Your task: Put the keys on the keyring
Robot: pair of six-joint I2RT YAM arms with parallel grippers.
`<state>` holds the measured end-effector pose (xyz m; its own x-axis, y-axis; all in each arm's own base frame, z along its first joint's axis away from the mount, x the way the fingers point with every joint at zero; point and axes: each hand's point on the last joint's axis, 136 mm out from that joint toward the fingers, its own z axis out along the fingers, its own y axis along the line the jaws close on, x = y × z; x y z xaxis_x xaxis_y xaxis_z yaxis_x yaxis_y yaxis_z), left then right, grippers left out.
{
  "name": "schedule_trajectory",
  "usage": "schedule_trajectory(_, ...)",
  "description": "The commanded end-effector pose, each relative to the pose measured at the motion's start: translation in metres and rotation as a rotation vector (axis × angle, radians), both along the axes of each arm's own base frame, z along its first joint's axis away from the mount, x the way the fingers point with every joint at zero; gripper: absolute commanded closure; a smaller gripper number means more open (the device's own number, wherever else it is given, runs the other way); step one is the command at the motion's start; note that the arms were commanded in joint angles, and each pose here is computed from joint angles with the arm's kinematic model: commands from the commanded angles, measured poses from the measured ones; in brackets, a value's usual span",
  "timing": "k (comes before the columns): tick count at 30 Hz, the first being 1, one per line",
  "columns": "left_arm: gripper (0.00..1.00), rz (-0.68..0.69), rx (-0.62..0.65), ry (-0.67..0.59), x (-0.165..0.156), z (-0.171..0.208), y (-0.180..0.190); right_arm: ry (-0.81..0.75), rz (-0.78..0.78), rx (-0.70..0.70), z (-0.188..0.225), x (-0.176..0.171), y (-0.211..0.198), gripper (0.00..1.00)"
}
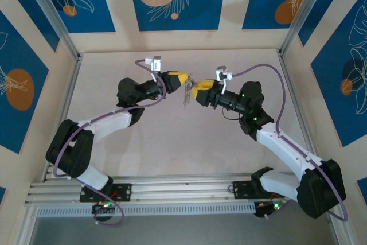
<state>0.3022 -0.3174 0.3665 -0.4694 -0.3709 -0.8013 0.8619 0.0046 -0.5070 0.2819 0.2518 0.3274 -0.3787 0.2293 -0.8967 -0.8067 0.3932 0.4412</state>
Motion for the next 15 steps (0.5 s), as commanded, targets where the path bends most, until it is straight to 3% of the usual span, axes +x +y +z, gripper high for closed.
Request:
schedule_trajectory(1, 1.0, -0.014, -0.035, -0.069, -0.007, 0.017, 0.006, -0.058, -0.016, -0.016, 0.012, 0.005, 0.003, 0.44)
schedule_trajectory(8, 1.0, -0.016, -0.035, -0.075, -0.008, 0.019, 0.005, -0.049, -0.01, -0.035, 0.008, 0.014, 0.01, 0.48)
schedule_trajectory(10, 1.0, -0.018, -0.032, -0.074, -0.008, 0.018, 0.005, -0.044, -0.004, -0.039, 0.006, 0.014, 0.012, 0.58)
schedule_trajectory(15, 1.0, -0.013, -0.029, -0.077, -0.007, 0.019, 0.005, -0.038, 0.032, -0.047, 0.0, 0.007, 0.015, 0.95)
